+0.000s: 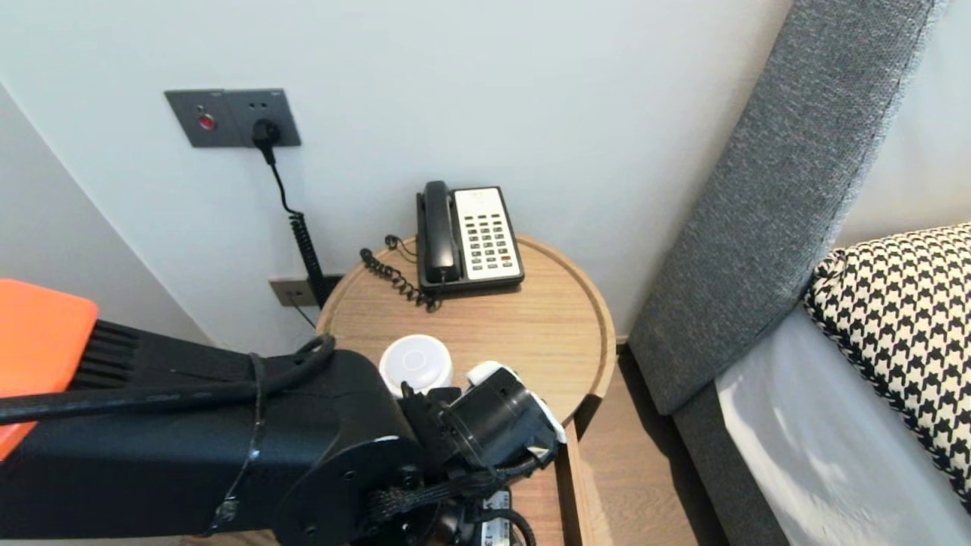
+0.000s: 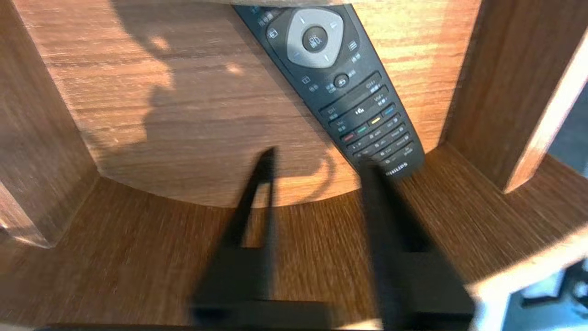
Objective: Take the remote control out of the drawer one by one and place them on the table
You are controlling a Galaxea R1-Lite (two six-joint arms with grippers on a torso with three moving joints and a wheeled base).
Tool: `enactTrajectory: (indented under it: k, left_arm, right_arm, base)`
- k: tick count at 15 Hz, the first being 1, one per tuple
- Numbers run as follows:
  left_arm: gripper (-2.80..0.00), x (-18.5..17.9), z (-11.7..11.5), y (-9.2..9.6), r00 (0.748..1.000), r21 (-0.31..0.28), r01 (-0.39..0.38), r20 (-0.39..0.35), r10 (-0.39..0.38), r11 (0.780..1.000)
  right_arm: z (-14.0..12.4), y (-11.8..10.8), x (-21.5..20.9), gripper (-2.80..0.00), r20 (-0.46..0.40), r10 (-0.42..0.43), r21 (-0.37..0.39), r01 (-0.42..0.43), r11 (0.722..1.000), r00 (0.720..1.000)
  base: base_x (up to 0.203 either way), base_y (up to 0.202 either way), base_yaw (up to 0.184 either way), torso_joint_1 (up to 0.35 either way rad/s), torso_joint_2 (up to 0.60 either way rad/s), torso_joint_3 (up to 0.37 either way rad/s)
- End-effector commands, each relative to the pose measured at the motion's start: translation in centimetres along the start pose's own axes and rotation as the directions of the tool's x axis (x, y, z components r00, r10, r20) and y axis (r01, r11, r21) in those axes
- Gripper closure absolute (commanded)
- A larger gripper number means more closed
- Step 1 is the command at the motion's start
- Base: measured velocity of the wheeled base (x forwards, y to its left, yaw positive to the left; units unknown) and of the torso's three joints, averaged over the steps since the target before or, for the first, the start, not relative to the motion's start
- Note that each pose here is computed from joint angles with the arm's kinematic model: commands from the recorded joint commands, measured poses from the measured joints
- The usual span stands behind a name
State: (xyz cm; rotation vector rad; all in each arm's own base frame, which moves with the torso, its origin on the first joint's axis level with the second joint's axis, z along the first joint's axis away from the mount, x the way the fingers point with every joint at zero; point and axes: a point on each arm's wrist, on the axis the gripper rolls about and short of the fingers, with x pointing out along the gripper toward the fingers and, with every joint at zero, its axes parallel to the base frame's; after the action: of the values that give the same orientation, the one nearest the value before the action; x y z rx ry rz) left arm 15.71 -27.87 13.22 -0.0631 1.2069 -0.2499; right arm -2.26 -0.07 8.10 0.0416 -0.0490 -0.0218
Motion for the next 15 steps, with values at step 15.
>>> enactTrajectory:
  k: [15]
  left_arm:
    - [-2.80, 4.7, 1.3, -2.6, 0.992, -0.047, -0.119, 0.030, 0.121, 0.992]
  right_arm:
    - [-0.7, 0.0, 0.2, 0.00, -0.026, -0.001, -0.001, 0.001, 1.000, 1.000]
  base:
    - [0.000, 0.000, 0.000, 0.000, 0.00, 0.000]
